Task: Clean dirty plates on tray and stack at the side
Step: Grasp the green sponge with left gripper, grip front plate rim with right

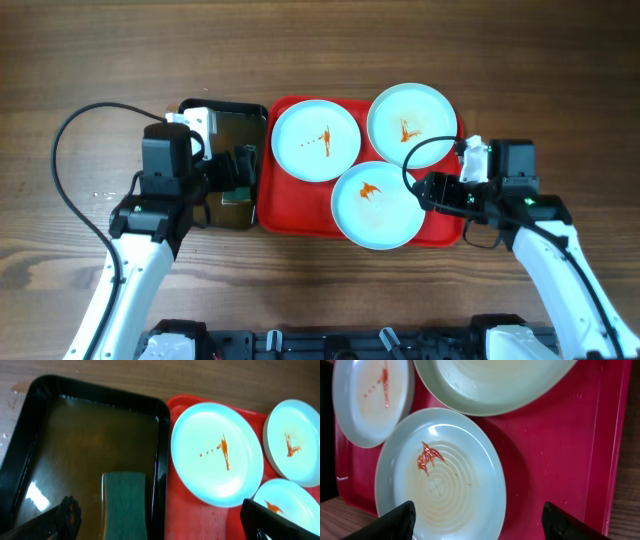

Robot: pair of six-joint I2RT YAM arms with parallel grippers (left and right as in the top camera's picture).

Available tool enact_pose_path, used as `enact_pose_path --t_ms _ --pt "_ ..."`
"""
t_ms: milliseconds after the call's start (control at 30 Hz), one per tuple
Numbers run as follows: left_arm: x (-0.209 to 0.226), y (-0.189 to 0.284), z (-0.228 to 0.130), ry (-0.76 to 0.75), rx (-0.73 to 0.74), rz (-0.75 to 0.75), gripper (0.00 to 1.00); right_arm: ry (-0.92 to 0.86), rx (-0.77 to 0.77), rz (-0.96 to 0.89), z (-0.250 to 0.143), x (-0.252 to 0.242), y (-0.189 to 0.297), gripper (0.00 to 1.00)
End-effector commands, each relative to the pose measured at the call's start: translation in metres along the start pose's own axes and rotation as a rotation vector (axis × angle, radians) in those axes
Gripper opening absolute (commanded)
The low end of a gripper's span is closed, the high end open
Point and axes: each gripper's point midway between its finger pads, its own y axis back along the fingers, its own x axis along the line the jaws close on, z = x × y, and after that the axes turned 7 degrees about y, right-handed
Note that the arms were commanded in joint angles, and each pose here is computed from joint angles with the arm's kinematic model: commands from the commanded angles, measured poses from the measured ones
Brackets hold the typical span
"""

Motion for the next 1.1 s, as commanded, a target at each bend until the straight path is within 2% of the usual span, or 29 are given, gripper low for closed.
enact_pose_path --t_ms 0,233,333,433,633,733,867,1067 --pt "0.007 -0.019 -0.008 0.004 0.061 0.016 1.0 -0.064 0.055 -0.02 -0.003 -0.007 -0.012 0.79" --pt "0.043 -0.069 -0.052 0.036 0.25 0.146 0.9 -0.097 0.14 -0.03 -0.018 -0.015 -0.029 0.76" --pt "0.05 -0.081 -0.065 0.044 0.297 0.163 0.76 -0.095 0.135 -0.03 -0.016 -0.015 -0.03 0.76" --pt "0.056 -0.088 -0.075 0.05 0.336 0.177 0.68 -0.094 0.132 -0.03 -0.016 -0.015 -0.03 0.76" --pt "0.058 -0.09 -0.079 0.052 0.349 0.183 0.36 -0.095 0.133 -0.03 -0.016 -0.015 -0.03 0.76" --pt "0.057 -0.09 -0.079 0.052 0.349 0.182 0.3 -0.094 0.133 -0.03 -0.016 -0.015 -0.03 0.76" --pt "0.057 -0.09 -0.078 0.051 0.342 0.18 0.31 -0.095 0.133 -0.03 -0.016 -0.015 -0.03 0.76" --pt "0.056 -0.091 -0.076 0.049 0.333 0.177 0.22 -0.095 0.133 -0.03 -0.016 -0.015 -0.03 0.76"
